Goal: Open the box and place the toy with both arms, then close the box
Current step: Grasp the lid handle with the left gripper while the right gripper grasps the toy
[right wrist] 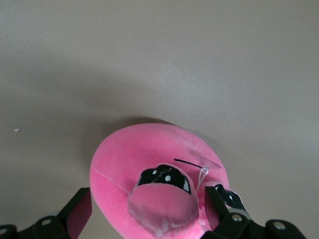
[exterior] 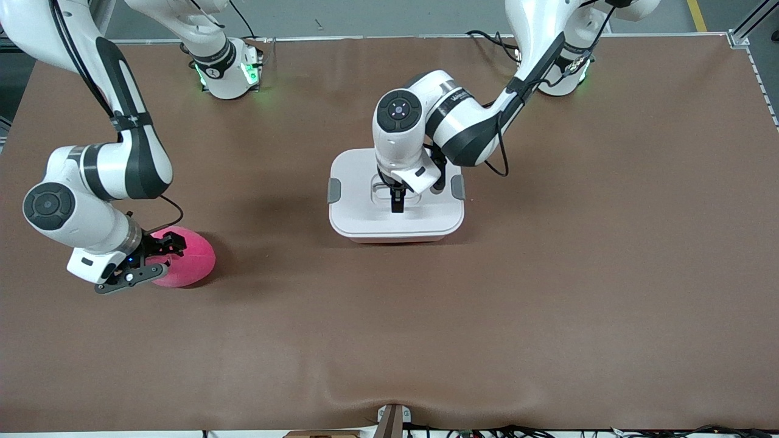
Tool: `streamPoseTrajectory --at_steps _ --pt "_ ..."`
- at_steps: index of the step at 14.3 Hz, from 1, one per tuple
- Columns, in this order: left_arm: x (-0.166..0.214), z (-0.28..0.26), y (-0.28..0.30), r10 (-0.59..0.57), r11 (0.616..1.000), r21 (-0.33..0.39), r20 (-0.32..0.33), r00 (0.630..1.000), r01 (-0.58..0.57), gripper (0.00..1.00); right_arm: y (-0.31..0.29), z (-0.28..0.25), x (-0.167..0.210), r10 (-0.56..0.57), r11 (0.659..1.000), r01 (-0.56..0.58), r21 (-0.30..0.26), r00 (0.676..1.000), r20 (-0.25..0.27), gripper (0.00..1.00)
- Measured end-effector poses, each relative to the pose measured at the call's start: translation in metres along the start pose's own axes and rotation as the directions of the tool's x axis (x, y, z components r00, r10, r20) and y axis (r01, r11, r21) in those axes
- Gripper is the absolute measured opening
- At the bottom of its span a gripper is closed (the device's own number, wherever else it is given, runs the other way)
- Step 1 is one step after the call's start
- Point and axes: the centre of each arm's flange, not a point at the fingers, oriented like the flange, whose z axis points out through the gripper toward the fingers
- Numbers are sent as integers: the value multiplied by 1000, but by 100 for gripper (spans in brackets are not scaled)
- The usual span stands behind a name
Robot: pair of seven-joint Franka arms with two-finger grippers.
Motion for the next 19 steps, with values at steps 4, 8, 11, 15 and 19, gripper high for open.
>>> streamPoseTrajectory --at_steps 4,8,11,15,19 --pt "0 1 0 0 1000 0 -2 1000 0 88 0 7 -3 -6 1000 6 -3 1000 15 100" --pt "0 1 0 0 1000 -3 2 1000 0 44 -4 19 -5 -12 1000 12 5 999 33 100" --pt "0 3 -1 1 1000 0 0 1000 -1 16 -5 25 -5 -22 1000 21 10 999 46 87" --pt "-1 2 -2 0 1000 1 -1 1000 0 7 -5 28 -8 -50 999 49 18 996 76 59" --pt "-1 1 -2 -2 1000 -1 0 1000 2 7 -5 29 -9 -54 998 53 18 995 81 22"
